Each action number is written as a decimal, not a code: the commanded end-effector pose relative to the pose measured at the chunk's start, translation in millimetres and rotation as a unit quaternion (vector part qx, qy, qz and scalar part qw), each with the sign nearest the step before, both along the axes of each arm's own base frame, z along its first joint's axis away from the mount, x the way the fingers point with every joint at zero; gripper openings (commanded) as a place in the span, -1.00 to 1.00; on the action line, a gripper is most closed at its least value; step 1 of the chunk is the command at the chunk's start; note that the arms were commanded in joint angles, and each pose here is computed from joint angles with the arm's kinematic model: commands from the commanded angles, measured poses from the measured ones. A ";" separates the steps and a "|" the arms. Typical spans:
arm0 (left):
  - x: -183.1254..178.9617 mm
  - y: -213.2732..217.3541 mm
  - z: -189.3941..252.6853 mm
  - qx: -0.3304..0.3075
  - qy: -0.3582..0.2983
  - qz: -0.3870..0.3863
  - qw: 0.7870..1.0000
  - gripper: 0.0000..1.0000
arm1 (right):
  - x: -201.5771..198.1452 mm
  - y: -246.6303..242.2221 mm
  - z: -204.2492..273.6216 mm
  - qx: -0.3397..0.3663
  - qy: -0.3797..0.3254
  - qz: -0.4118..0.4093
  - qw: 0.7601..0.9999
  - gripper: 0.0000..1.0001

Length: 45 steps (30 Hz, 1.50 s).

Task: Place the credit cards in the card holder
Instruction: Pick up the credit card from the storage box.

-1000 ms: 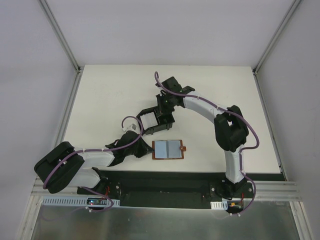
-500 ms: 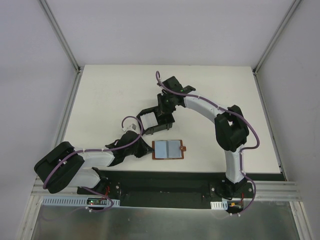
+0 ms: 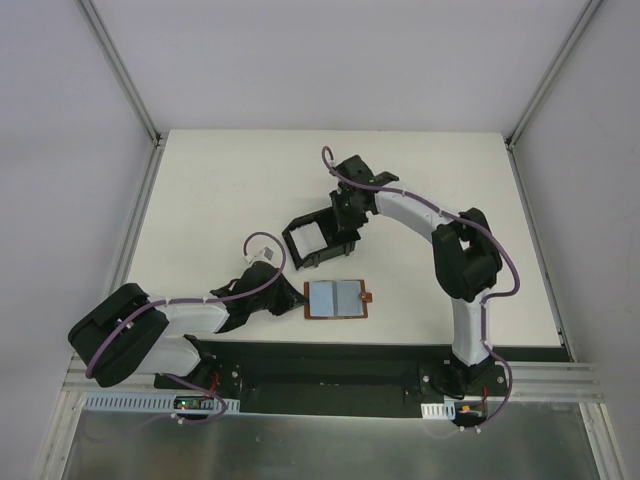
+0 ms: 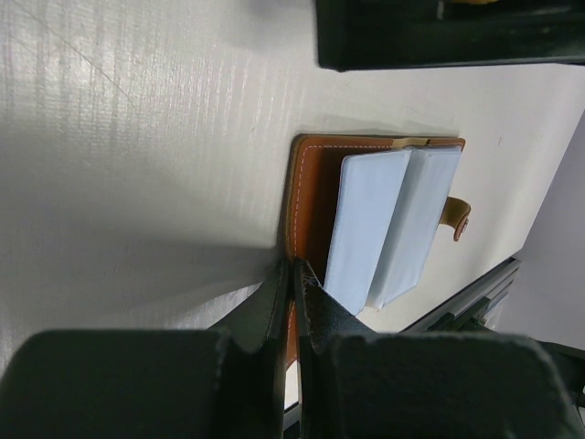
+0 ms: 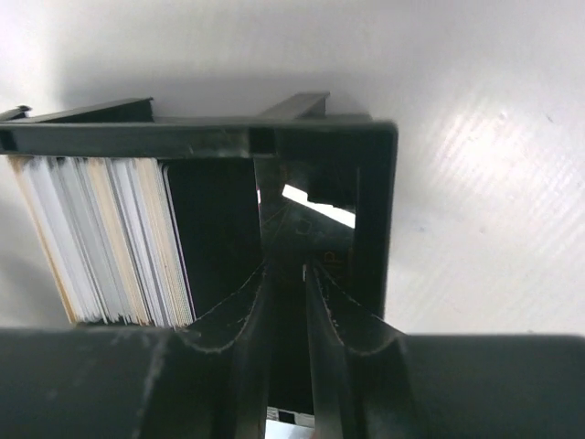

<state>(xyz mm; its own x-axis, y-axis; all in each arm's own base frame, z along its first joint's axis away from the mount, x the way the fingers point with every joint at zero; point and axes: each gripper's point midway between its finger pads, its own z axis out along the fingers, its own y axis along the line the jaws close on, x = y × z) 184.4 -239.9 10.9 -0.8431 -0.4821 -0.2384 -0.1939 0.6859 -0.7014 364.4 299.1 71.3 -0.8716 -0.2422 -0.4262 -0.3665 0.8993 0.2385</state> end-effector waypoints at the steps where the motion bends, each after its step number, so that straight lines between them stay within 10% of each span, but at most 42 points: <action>1: -21.3 26.6 -30.7 0.070 0.043 -0.014 0.997 -1.00 | -0.5 -40.1 3.2 -0.036 -0.009 -0.025 0.999 -0.55; 19: -21.0 25.0 -30.3 0.071 0.046 -0.018 0.996 -1.00 | -5.9 -66.1 21.3 0.008 -0.023 -0.050 0.998 -0.52; 27: -20.6 25.3 -30.1 0.071 0.047 -0.015 0.996 -1.00 | 2.2 -32.4 39.3 0.114 -0.020 -0.019 0.993 0.03; 45: -20.5 23.8 -31.3 0.074 0.052 -0.018 0.996 -1.00 | -8.8 -4.2 2.0 0.146 0.050 0.011 0.988 0.31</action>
